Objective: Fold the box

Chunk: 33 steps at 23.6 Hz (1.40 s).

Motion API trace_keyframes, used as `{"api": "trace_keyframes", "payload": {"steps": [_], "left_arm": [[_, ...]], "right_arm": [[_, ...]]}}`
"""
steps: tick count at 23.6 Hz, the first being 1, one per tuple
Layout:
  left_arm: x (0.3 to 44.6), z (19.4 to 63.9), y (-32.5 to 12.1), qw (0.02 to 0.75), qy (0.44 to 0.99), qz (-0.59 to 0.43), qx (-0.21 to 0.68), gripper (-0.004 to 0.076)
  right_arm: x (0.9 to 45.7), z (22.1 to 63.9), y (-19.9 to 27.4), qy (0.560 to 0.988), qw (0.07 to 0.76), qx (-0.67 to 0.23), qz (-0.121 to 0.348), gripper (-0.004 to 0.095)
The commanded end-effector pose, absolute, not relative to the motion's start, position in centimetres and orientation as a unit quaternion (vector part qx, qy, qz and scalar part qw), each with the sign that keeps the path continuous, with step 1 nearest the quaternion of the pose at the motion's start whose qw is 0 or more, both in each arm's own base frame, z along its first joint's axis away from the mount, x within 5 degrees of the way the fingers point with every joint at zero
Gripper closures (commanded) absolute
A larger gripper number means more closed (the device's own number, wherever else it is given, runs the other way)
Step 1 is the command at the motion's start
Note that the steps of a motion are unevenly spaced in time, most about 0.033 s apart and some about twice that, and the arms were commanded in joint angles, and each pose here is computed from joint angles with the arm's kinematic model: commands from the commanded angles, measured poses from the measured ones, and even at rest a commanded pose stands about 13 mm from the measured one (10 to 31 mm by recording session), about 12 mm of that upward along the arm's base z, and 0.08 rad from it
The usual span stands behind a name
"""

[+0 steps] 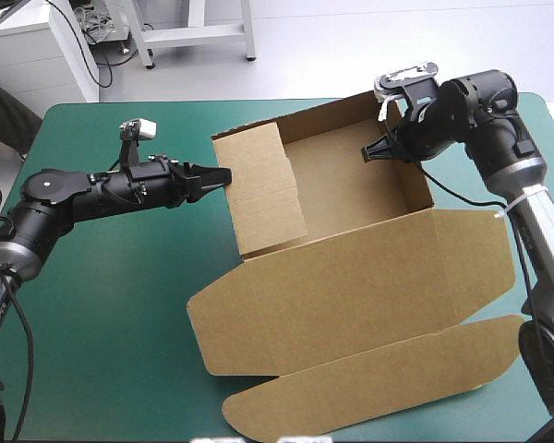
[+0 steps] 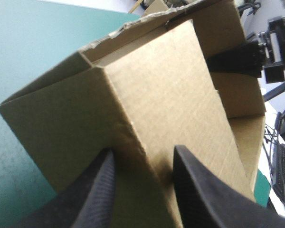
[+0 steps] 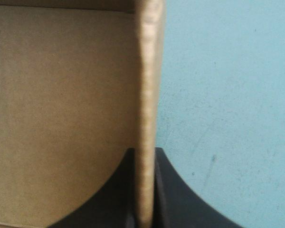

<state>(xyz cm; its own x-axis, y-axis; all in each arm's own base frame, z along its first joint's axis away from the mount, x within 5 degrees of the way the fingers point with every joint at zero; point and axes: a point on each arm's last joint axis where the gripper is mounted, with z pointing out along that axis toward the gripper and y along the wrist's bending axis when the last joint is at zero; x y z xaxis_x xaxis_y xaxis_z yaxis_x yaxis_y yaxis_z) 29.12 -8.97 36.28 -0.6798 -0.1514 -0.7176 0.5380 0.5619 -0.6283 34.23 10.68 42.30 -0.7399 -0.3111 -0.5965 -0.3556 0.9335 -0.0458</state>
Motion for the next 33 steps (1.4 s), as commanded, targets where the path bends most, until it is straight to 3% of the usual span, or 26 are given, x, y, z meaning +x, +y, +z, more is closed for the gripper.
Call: {"api": "trace_keyframes", "payload": {"steps": [1,12,17,25,33], "left_arm": [[28.7,38.2,-8.9,0.400,0.795,-0.445,0.103,0.0442],[28.7,39.4,-10.4,0.390,0.849,-0.339,0.105,0.0440],[28.6,38.8,-10.9,0.369,0.859,-0.337,0.112,0.0415],[29.4,39.4,-10.7,0.404,0.841,-0.354,0.060,0.0415],[29.2,38.0,-10.9,0.375,0.887,-0.267,0.020,0.0415]], "right_arm": [[32.7,45.1,11.1,0.909,0.370,-0.174,0.080,0.0924],[32.9,44.5,14.4,0.898,0.384,-0.196,0.091,0.0922],[32.8,43.9,16.5,0.893,0.382,-0.215,0.098,0.0922],[32.8,43.9,16.5,0.893,0.381,-0.215,0.101,0.0922],[32.6,44.3,17.6,0.883,0.401,-0.213,0.119,0.0922]]}}
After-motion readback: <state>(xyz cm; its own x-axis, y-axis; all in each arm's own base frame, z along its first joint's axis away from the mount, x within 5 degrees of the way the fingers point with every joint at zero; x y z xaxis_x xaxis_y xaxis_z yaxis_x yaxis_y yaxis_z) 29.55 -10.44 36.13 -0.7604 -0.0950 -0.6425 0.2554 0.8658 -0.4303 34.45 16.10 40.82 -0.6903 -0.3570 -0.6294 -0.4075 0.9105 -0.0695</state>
